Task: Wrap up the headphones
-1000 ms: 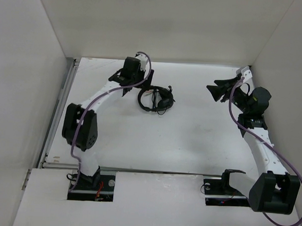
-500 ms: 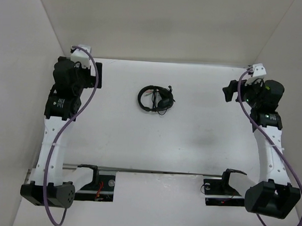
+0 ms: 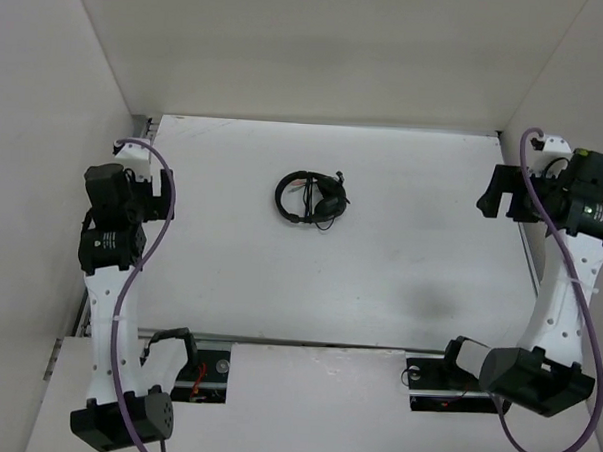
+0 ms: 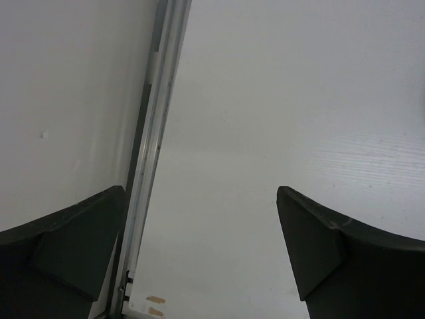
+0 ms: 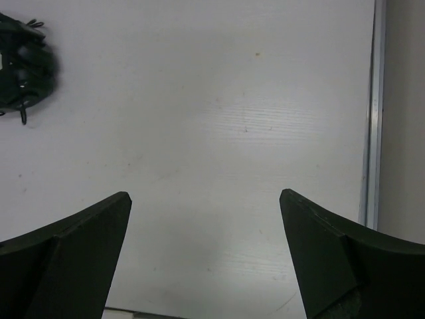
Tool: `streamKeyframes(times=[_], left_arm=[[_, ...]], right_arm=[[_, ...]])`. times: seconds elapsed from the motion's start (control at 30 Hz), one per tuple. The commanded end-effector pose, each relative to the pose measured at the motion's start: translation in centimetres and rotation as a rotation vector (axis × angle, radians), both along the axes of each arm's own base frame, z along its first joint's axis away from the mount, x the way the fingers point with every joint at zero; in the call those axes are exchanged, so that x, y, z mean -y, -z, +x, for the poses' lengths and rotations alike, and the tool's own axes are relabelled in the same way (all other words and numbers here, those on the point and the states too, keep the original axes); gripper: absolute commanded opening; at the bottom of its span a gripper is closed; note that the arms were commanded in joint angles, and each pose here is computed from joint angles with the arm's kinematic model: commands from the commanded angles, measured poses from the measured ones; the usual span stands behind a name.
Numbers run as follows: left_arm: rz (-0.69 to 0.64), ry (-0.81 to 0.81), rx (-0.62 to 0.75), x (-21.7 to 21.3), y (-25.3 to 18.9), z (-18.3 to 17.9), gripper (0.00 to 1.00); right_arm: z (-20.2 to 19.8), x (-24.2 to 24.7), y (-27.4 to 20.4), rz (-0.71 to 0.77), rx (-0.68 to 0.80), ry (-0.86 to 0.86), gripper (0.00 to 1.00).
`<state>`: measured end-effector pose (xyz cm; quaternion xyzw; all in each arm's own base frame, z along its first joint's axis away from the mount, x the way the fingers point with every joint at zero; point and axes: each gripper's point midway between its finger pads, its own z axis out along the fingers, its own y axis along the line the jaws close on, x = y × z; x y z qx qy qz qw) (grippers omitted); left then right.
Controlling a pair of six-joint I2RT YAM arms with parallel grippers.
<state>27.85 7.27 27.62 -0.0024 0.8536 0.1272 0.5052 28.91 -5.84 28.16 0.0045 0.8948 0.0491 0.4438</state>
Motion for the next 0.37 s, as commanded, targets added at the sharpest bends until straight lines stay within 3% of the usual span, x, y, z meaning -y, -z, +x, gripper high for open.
streamKeyframes(times=[0.0, 0.17, 0.27, 0.33], left_arm=[[-0.021, 0.040, 0.045, 0.5, -0.9, -0.1, 1.00], [-0.023, 0.042, 0.078, 0.7, -1.4, -0.9, 1.00], [-0.005, 0.022, 0.097, 0.2, -1.6, -1.4, 1.00], [-0.004, 0.010, 0.105, -0.2, -1.5, -1.6, 1.00]], right_arm=[[-4.0, -1.9, -2.0, 0.082, -0.126, -0.009, 1.00], [-3.5, 1.1, -7.3, -0.028, 0.221, 0.132, 1.00], [-3.2, 4.1, -6.4, -0.122, 0.238, 0.242, 1.00], [-2.6, 4.8, -5.1, -0.109, 0.230, 0.277, 1.00]])
